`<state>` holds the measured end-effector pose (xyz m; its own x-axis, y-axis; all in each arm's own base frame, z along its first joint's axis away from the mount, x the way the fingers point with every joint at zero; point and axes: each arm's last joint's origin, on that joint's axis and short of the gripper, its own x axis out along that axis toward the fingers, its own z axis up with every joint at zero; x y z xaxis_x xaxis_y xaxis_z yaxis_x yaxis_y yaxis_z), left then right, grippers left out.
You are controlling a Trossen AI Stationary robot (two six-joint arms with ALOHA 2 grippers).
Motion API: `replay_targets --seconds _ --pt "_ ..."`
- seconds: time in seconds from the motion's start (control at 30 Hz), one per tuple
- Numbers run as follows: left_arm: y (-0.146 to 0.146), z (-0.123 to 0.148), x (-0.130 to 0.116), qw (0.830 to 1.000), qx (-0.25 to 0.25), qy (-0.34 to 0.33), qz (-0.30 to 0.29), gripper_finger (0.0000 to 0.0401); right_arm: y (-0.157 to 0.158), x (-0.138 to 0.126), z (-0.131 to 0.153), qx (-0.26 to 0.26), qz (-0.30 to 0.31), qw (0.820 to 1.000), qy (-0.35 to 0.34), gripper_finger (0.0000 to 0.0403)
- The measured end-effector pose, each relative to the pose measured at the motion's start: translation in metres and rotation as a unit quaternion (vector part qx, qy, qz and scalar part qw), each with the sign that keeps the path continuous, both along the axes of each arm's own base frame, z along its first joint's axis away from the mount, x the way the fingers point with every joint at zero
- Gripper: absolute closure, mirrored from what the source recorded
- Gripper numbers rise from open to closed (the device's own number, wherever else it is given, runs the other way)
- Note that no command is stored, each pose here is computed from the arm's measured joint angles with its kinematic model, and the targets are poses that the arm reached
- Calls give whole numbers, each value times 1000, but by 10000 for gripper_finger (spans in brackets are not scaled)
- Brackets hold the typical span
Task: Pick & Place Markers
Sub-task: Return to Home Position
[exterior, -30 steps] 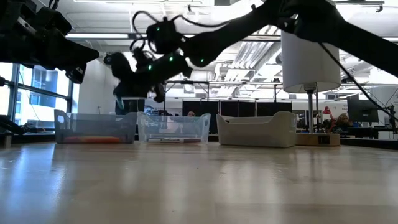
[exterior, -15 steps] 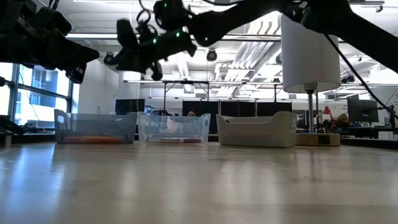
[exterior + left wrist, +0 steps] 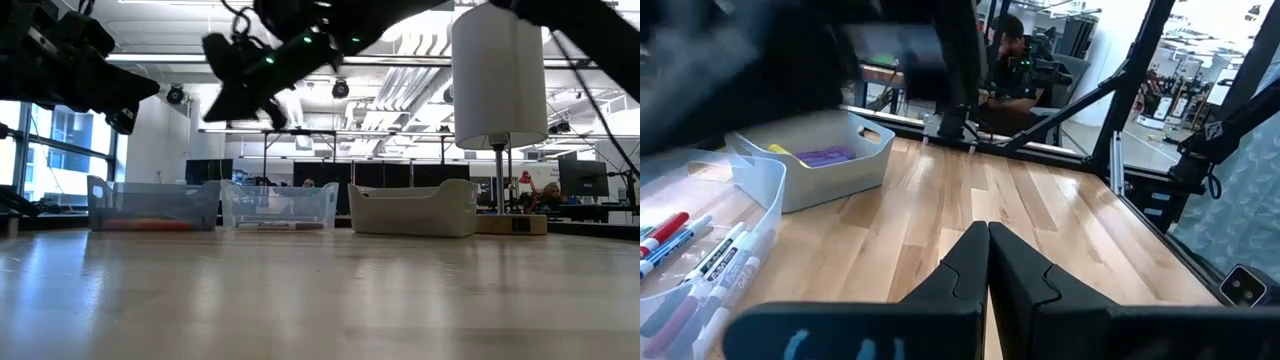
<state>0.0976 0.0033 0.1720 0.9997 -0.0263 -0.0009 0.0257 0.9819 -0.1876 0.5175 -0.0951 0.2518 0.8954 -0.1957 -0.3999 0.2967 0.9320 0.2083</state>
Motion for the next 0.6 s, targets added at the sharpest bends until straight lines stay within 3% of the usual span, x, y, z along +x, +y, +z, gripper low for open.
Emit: replay_targets --seconds 0.07,0.23,0.4,0.6 --pt "0 0 0 1000 0 0 0 400 11 -12 -14 -3 -7 1000 16 392" --pt "0 0 0 1000 0 0 -1 400 45 -58 -40 -9 15 1000 -24 398" --pt "0 0 0 1000 0 0 -1 400 80 -128 -47 -69 51 995 -50 401" --pt "0 0 0 1000 0 0 -1 400 97 -222 -46 -78 86 991 -69 402"
